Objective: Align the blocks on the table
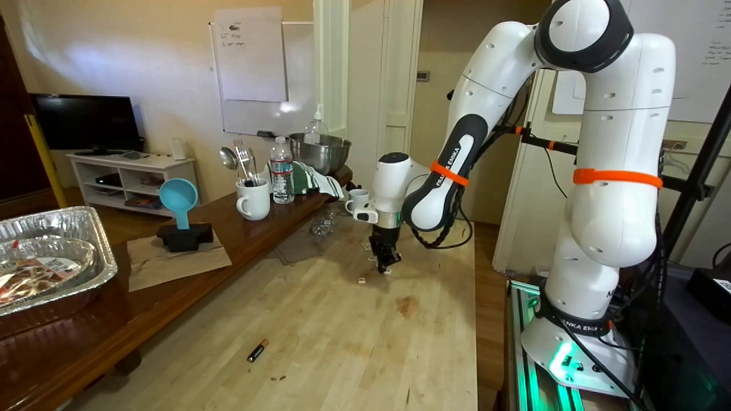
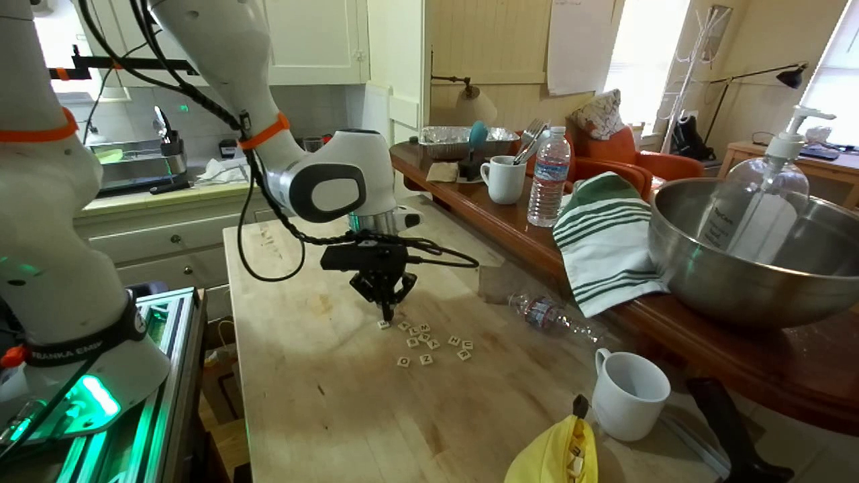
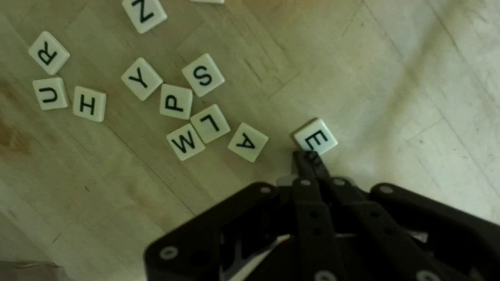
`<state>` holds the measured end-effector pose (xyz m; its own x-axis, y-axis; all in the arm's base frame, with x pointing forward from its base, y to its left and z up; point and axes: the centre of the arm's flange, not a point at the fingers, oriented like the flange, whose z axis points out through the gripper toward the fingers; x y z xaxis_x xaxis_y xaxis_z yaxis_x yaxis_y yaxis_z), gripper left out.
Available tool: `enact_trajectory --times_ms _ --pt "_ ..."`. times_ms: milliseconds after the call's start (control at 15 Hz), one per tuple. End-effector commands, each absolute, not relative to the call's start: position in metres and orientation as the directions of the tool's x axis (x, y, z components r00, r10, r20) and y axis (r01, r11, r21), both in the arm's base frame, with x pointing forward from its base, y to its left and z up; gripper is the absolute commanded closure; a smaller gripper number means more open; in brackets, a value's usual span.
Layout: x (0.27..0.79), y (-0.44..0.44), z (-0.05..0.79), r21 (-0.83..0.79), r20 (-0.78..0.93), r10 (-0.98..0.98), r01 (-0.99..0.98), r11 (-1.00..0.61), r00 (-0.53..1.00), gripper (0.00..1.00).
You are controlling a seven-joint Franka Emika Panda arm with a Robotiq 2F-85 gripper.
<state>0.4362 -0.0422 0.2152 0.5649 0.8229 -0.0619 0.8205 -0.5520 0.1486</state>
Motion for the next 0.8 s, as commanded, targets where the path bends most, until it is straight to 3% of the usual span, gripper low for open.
enact_trajectory --times_ms 0,733 --pt "0.425 -0.047 0.219 0.152 -0.05 0.855 0.85 -0.504 0.516 1.0" --pt "0.412 -0.051 0.222 0.153 -0.116 0.911 0.914 -0.376 0.395 1.0"
